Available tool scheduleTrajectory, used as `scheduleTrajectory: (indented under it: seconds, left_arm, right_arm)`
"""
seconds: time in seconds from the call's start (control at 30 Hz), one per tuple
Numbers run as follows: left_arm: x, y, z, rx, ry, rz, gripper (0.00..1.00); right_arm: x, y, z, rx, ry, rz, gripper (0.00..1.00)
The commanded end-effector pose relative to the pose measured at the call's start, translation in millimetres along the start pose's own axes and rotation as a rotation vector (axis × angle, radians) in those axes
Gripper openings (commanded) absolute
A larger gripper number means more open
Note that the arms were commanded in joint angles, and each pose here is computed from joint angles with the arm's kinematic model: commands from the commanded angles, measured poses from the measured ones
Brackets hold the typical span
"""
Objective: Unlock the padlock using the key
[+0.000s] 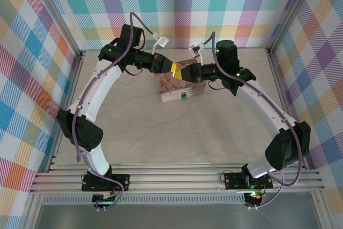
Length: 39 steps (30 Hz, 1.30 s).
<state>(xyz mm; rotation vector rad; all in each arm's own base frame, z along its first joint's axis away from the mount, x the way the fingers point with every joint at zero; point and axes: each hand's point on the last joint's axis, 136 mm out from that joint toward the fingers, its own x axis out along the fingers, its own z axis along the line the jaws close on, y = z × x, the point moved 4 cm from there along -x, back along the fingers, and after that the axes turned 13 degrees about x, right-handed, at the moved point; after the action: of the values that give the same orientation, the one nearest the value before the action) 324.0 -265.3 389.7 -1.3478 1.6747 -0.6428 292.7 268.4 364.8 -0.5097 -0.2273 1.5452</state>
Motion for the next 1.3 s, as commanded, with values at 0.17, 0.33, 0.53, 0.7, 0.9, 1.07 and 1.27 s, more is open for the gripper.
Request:
scheduleTrajectory:
  seconds: [0.17, 0.33, 0.53, 0.7, 0.9, 1.07, 1.27]
  left_arm:
    - [3, -12, 8, -0.064, -0.061, -0.036, 0.14]
    - [-16, -16, 24, -0.168, -0.122, -0.123, 0.46]
    - [-32, -10, 33, -0.249, -0.129, -0.255, 0.44]
    - [-29, -2, 36, -0.312, -0.068, -0.349, 0.35]
    - [-23, -1, 28, -0.334, 0.000, -0.390, 0.31]
    - [-9, -2, 20, -0.331, 0.041, -0.370, 0.30]
    - [3, -2, 15, -0.341, 0.085, -0.354, 0.25]
  right_arm:
    - [1, -7, -8, -0.004, -0.011, -0.082, 0.00]
    - [-9, -13, -17, 0.036, -0.011, -0.169, 0.00]
    - [-16, -20, -19, 0.040, -0.019, -0.217, 0.00]
    - [-19, -24, -19, 0.048, -0.037, -0.245, 0.00]
    - [-19, -26, -17, 0.056, -0.053, -0.248, 0.00]
    - [-19, -27, -15, 0.057, -0.058, -0.246, 0.00]
    - [-19, -27, -14, 0.056, -0.057, -0.249, 0.00]
